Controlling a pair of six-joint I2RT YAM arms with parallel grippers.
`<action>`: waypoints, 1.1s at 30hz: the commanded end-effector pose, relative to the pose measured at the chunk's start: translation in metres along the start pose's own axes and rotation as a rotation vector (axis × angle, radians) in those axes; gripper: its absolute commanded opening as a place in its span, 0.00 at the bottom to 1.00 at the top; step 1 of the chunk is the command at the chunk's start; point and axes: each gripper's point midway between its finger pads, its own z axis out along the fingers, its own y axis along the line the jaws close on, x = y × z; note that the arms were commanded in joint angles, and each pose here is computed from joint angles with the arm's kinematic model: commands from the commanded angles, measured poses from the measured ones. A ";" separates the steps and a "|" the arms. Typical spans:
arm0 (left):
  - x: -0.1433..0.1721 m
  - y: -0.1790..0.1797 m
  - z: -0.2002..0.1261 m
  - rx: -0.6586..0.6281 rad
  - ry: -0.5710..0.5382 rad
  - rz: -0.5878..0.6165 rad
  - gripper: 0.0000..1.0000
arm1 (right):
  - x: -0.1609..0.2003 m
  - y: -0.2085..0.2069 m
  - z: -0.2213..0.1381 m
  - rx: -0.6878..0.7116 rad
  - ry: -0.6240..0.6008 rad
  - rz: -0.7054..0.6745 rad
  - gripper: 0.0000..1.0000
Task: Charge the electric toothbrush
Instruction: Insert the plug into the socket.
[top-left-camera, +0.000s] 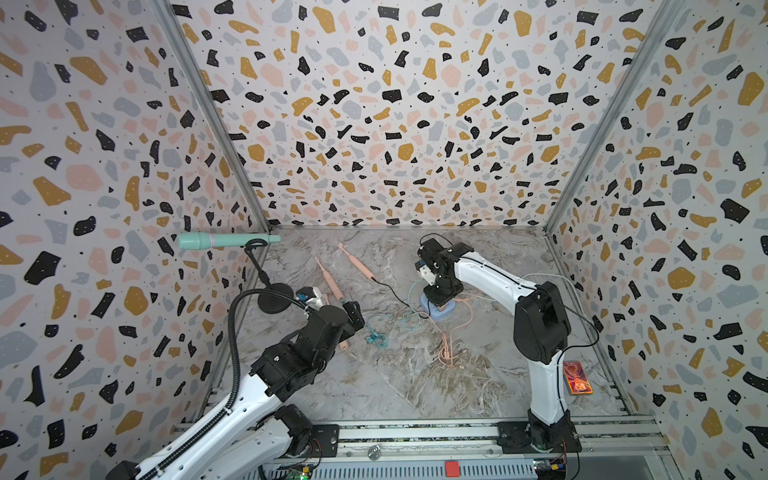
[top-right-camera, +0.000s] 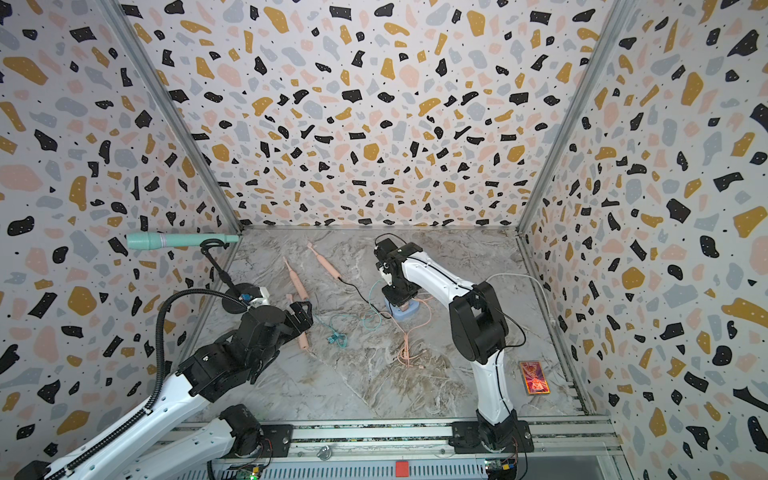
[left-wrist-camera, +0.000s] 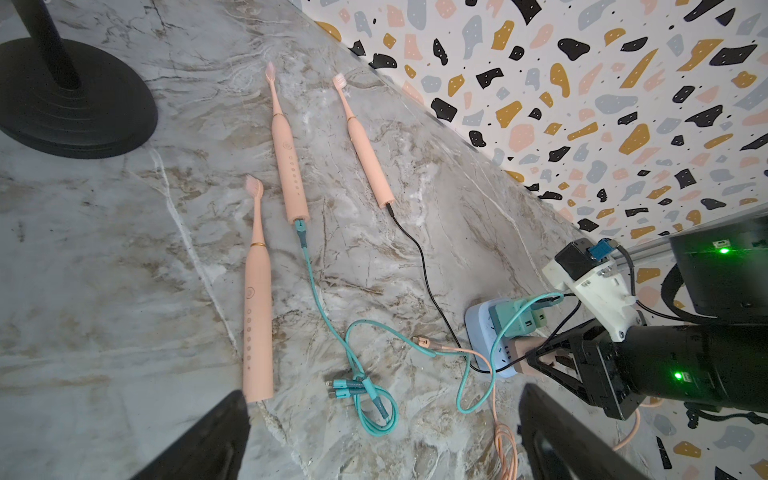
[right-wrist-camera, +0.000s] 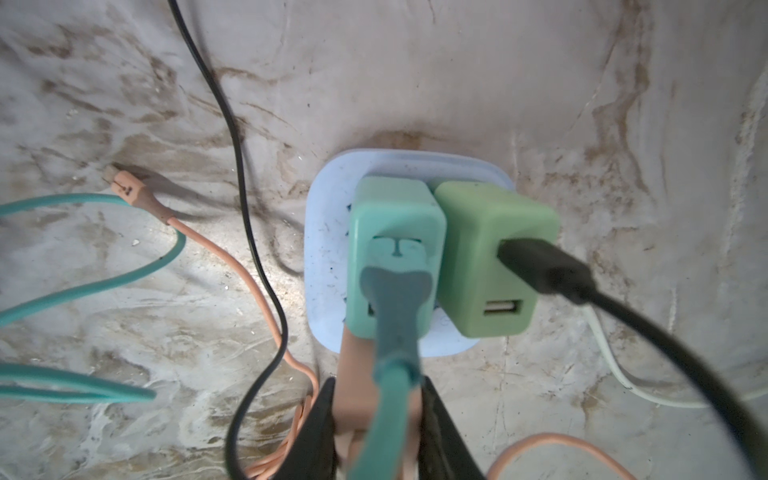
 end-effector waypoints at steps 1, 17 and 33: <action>-0.006 -0.006 -0.002 0.024 -0.016 -0.008 1.00 | 0.015 -0.003 0.035 0.032 0.106 0.013 0.00; -0.008 -0.009 -0.008 0.032 0.002 -0.010 0.99 | 0.015 -0.022 0.027 0.021 0.068 0.105 0.00; -0.003 -0.010 -0.005 0.035 0.020 -0.008 1.00 | 0.011 -0.015 0.009 0.111 0.083 0.074 0.24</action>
